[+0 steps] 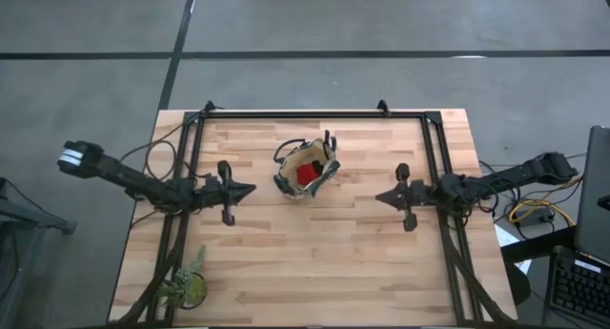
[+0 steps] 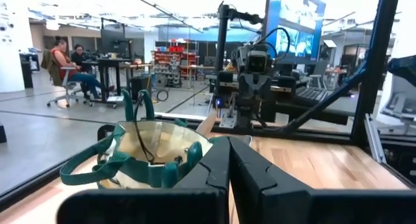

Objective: Pick & Place Garden tools in Gardening bag
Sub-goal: Return to Home Position

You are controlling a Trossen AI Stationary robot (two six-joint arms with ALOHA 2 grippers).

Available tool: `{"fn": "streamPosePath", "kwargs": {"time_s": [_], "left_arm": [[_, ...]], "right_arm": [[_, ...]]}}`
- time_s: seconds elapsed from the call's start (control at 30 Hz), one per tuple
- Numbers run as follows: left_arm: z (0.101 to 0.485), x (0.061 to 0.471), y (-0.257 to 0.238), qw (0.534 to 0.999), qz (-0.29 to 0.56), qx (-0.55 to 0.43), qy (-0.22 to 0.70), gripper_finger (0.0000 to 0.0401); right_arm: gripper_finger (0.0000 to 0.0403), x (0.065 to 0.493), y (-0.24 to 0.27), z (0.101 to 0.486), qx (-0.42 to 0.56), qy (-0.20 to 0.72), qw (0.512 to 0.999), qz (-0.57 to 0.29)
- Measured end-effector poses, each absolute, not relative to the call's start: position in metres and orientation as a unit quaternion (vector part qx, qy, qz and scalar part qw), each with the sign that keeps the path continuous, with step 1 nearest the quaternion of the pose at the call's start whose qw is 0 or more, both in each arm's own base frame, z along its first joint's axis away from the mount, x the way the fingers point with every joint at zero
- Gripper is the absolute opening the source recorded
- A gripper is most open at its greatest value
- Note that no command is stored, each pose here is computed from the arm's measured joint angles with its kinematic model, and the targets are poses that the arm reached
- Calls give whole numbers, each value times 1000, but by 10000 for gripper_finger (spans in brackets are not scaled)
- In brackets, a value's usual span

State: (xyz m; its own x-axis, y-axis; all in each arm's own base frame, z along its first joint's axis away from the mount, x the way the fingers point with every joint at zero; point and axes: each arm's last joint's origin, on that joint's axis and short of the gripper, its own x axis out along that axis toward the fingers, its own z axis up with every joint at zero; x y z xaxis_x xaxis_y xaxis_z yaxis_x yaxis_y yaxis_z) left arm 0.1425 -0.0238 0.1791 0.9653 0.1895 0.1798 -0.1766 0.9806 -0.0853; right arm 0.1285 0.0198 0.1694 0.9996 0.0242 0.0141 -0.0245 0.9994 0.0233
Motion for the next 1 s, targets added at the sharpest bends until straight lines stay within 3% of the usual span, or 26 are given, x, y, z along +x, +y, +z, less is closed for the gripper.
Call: {"fn": "streamPosePath", "kwargs": {"time_s": [0.5,1.0], "left_arm": [[179,131,-21,993,94,-7,-64,9],[174,131,-21,994,98,-2,-38,10]], "right_arm": [[8,114,15,166,-32,15,999,-11],[8,98,12,171,30,-26,999,-11]]}}
